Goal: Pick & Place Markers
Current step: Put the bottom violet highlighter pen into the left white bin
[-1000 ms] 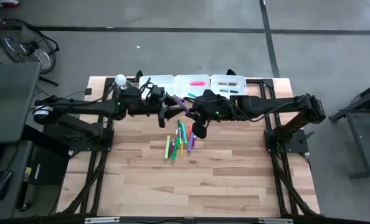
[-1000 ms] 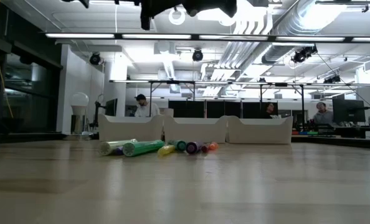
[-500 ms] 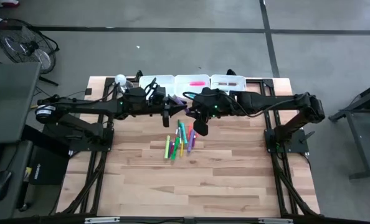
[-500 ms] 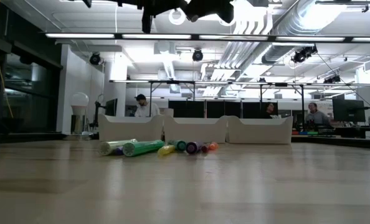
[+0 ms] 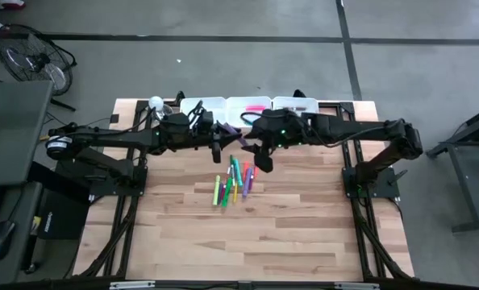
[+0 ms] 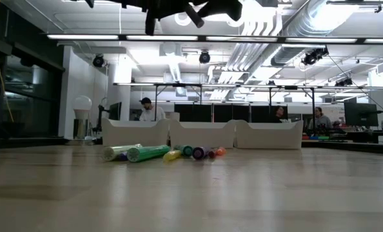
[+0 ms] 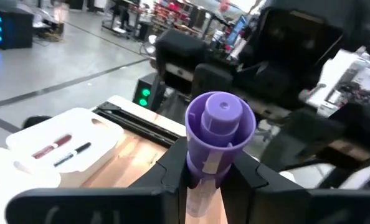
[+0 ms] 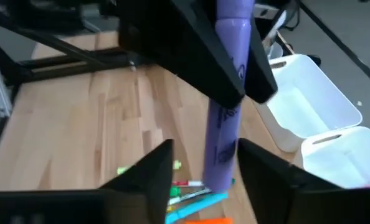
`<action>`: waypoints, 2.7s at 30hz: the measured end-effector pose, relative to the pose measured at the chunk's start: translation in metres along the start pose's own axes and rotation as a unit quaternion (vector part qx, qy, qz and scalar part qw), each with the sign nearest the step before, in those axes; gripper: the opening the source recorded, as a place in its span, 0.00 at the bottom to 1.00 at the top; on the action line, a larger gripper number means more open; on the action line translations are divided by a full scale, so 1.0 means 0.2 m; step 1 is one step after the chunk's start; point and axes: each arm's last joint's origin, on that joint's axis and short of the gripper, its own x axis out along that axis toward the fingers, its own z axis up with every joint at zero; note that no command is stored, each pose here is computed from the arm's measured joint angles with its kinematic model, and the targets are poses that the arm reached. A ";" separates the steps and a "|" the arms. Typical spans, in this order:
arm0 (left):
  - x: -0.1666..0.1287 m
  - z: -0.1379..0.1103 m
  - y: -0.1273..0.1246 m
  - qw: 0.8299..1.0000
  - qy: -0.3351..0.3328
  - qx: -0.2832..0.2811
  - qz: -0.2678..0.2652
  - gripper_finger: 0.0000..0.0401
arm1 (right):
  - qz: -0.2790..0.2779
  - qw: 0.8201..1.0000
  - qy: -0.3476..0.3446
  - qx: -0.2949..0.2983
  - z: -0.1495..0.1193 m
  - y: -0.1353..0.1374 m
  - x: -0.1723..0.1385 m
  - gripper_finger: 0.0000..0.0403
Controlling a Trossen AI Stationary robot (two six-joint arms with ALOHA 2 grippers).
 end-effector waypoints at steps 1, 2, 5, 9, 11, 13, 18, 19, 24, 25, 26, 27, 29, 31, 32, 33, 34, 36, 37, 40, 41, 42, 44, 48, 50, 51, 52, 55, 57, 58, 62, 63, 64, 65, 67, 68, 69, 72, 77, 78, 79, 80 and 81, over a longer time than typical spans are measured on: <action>0.00 0.00 0.00 1.000 -0.004 0.000 0.005 0.14 | 0.000 1.000 -0.004 0.002 0.01 -0.01 -0.02 0.46; 0.00 0.00 0.00 1.000 -0.006 0.000 0.012 0.14 | 0.002 1.000 -0.007 0.003 0.01 -0.02 -0.05 0.49; 0.00 0.01 0.01 0.999 -0.018 0.000 0.041 0.14 | -0.013 1.000 -0.011 0.009 0.02 -0.06 -0.15 0.53; 0.00 0.01 0.04 0.992 -0.038 -0.002 0.120 0.14 | -0.067 0.998 -0.006 0.020 0.01 -0.13 -0.33 0.54; -0.01 0.02 0.08 0.986 -0.033 0.000 0.165 0.14 | -0.097 0.995 -0.003 0.026 0.00 -0.17 -0.42 0.55; -0.01 0.05 0.11 0.980 -0.021 -0.006 0.198 0.14 | -0.127 0.991 -0.002 0.033 -0.01 -0.21 -0.50 0.55; -0.02 0.15 0.26 0.967 0.032 -0.026 0.250 0.14 | -0.198 0.979 0.010 0.042 -0.04 -0.30 -0.62 0.55; -0.01 0.16 0.29 0.965 0.044 -0.027 0.256 0.14 | -0.203 0.978 0.014 0.044 -0.05 -0.32 -0.62 0.55; -0.08 0.22 0.49 0.952 0.139 -0.005 0.272 0.14 | -0.223 0.973 0.027 0.045 -0.06 -0.38 -0.64 0.55; -0.10 0.24 0.53 0.951 0.148 0.001 0.273 0.14 | -0.228 0.972 0.028 0.047 -0.06 -0.39 -0.64 0.55; -0.11 0.25 0.59 0.947 0.163 0.005 0.275 0.14 | -0.233 0.971 0.029 0.049 -0.06 -0.40 -0.64 0.55; -0.12 0.25 0.63 0.946 0.176 0.004 0.274 0.14 | -0.240 0.969 0.029 0.053 -0.06 -0.41 -0.64 0.55; -0.14 0.24 0.73 0.938 0.210 -0.001 0.275 0.14 | -0.249 0.966 0.030 0.059 -0.06 -0.44 -0.65 0.55; -0.16 0.24 0.82 0.936 0.227 0.000 0.268 0.14 | -0.258 0.964 0.030 0.065 -0.07 -0.46 -0.65 0.55; -0.16 0.25 0.86 0.937 0.232 0.002 0.260 0.14 | -0.262 0.962 0.029 0.069 -0.07 -0.47 -0.66 0.55; -0.17 0.24 0.90 0.936 0.243 0.002 0.254 0.14 | -0.266 0.961 0.028 0.074 -0.07 -0.48 -0.66 0.55; -0.17 0.23 0.94 0.933 0.260 0.002 0.248 0.14 | -0.270 0.959 0.028 0.077 -0.07 -0.49 -0.66 0.55; -0.17 0.20 1.01 0.925 0.295 0.005 0.239 0.14 | -0.276 0.957 0.028 0.081 -0.07 -0.51 -0.67 0.55; -0.16 0.19 1.03 0.921 0.311 0.011 0.235 0.14 | -0.279 0.956 0.028 0.082 -0.07 -0.52 -0.67 0.55; -0.12 0.15 1.11 0.901 0.367 0.027 0.229 0.14 | -0.288 0.953 0.028 0.089 -0.07 -0.54 -0.68 0.55; -0.11 0.13 1.14 0.892 0.390 0.027 0.227 0.14 | -0.291 0.952 0.028 0.091 -0.07 -0.55 -0.68 0.55; -0.10 0.11 1.17 0.885 0.408 0.031 0.222 0.14 | -0.294 0.951 0.027 0.094 -0.07 -0.56 -0.68 0.55; -0.07 0.11 1.20 0.876 0.431 0.047 0.213 0.14 | -0.299 0.949 0.027 0.098 -0.08 -0.57 -0.69 0.55; -0.03 0.08 1.26 0.839 0.498 0.076 0.206 0.14 | -0.308 0.945 0.027 0.104 -0.08 -0.60 -0.70 0.55; 0.01 0.08 1.27 0.826 0.521 0.102 0.188 0.14 | -0.311 0.944 0.027 0.107 -0.08 -0.61 -0.70 0.55; 0.02 0.08 1.27 0.816 0.535 0.116 0.184 0.14 | -0.313 0.943 0.027 0.108 -0.08 -0.61 -0.70 0.55; 0.03 0.07 1.27 0.805 0.551 0.128 0.178 0.14 | -0.315 0.942 0.027 0.109 -0.08 -0.62 -0.70 0.55; 0.05 0.05 1.27 0.772 0.594 0.163 0.158 0.14 | -0.321 0.940 0.028 0.113 -0.09 -0.63 -0.71 0.55; 0.07 0.03 1.27 0.758 0.609 0.186 0.143 0.14 | -0.324 0.939 0.027 0.115 -0.09 -0.64 -0.71 0.55; 0.08 0.01 1.26 0.749 0.619 0.192 0.138 0.14 | -0.325 0.938 0.028 0.116 -0.09 -0.64 -0.71 0.55; 0.12 -0.05 1.24 0.722 0.647 0.215 0.120 0.16 | -0.324 0.938 0.027 0.119 -0.09 -0.64 -0.71 0.55; 0.13 -0.06 1.24 0.720 0.649 0.219 0.114 0.17 | -0.324 0.938 0.026 0.122 -0.09 -0.64 -0.71 0.55; 0.14 -0.08 1.23 0.717 0.652 0.221 0.108 0.17 | -0.323 0.938 0.024 0.126 -0.09 -0.64 -0.71 0.55; 0.15 -0.08 1.22 0.714 0.654 0.226 0.104 0.17 | -0.322 0.938 0.023 0.128 -0.09 -0.64 -0.71 0.55; 0.16 -0.09 1.20 0.712 0.654 0.236 0.098 0.17 | -0.321 0.938 0.023 0.132 -0.09 -0.64 -0.71 0.55; 0.17 -0.10 1.19 0.711 0.654 0.240 0.096 0.17 | -0.321 0.938 0.025 0.133 -0.09 -0.64 -0.71 0.55; 0.18 -0.10 1.18 0.712 0.652 0.244 0.093 0.17 | -0.321 0.937 0.027 0.133 -0.09 -0.64 -0.71 0.55; 0.20 -0.11 1.16 0.713 0.647 0.255 0.087 0.18 | -0.320 0.937 0.030 0.133 -0.09 -0.64 -0.71 0.55; 0.20 -0.11 1.16 0.710 0.650 0.258 0.080 0.18 | -0.320 0.938 0.030 0.133 -0.10 -0.64 -0.71 0.55; 0.20 -0.11 1.16 0.710 0.650 0.257 0.081 0.18 | -0.320 0.937 0.030 0.133 -0.10 -0.64 -0.71 0.55; 0.20 -0.11 1.16 0.710 0.650 0.257 0.081 0.18 | -0.321 0.937 0.029 0.133 -0.09 -0.64 -0.71 0.55; 0.20 -0.11 1.16 0.711 0.649 0.258 0.082 0.18 | -0.321 0.937 0.028 0.133 -0.09 -0.64 -0.71 0.55; 0.20 -0.11 1.16 0.712 0.648 0.258 0.081 0.18 | -0.323 0.937 0.026 0.134 -0.09 -0.65 -0.72 0.55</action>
